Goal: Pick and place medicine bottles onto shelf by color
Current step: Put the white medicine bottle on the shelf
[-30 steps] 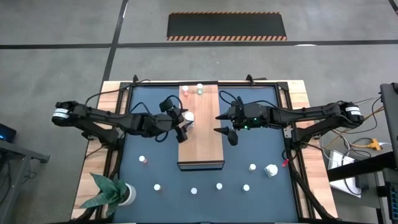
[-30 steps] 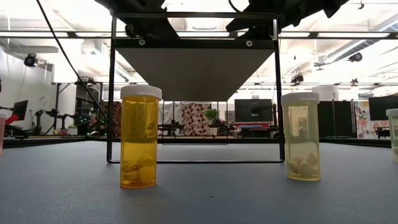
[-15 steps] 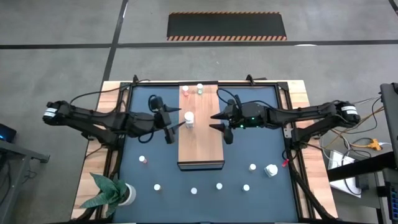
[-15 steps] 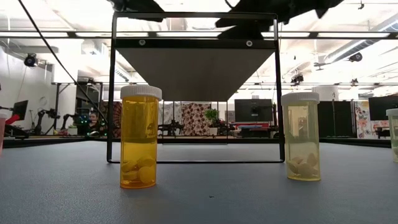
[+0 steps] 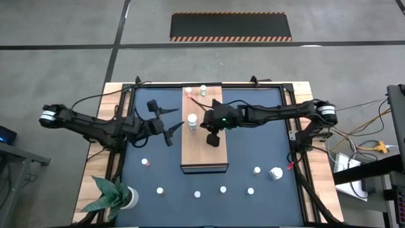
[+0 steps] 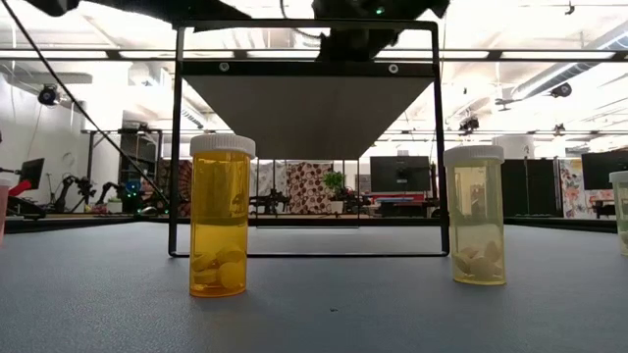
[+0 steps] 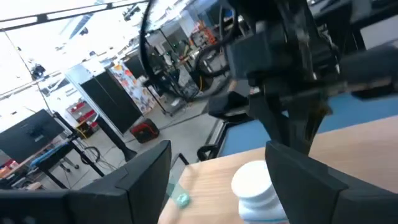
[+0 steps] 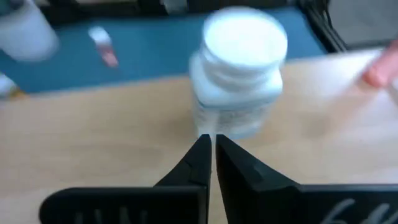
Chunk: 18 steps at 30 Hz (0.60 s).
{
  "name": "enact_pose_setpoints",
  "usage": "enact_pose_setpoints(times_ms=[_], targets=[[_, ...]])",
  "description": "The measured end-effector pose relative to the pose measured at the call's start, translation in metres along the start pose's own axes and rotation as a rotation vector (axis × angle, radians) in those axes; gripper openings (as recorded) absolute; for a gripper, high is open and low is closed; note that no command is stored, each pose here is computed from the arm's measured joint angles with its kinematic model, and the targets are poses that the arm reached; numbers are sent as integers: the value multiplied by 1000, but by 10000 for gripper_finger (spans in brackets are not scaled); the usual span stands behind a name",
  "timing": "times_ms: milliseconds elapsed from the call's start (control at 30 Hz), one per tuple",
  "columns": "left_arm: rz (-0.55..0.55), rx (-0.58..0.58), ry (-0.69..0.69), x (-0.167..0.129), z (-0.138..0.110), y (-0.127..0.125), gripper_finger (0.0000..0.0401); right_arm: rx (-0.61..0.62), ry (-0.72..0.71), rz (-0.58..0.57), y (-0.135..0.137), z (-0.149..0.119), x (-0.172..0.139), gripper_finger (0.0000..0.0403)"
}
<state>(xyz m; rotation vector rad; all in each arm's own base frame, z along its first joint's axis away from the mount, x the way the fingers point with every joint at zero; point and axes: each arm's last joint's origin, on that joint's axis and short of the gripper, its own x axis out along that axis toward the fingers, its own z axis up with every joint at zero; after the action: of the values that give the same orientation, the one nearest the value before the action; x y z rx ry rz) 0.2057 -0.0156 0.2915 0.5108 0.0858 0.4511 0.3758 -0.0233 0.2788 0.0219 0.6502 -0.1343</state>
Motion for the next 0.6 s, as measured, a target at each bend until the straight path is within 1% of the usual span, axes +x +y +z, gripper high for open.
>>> enact_pose_setpoints(times_ms=[67,133,367,600], targets=[[2,-1,0,-4,-3,2,244,7,49,-47,-1,4,3,9],[4,-4,-4,-9,-6,4,244,21,63,-71,-2,7,6,9],[13,-20,-22,-17,-9,8,244,24,69,-72,-1,10,25,9],[18,-26,-29,-21,-12,10,244,23,77,-73,0,11,32,9]])
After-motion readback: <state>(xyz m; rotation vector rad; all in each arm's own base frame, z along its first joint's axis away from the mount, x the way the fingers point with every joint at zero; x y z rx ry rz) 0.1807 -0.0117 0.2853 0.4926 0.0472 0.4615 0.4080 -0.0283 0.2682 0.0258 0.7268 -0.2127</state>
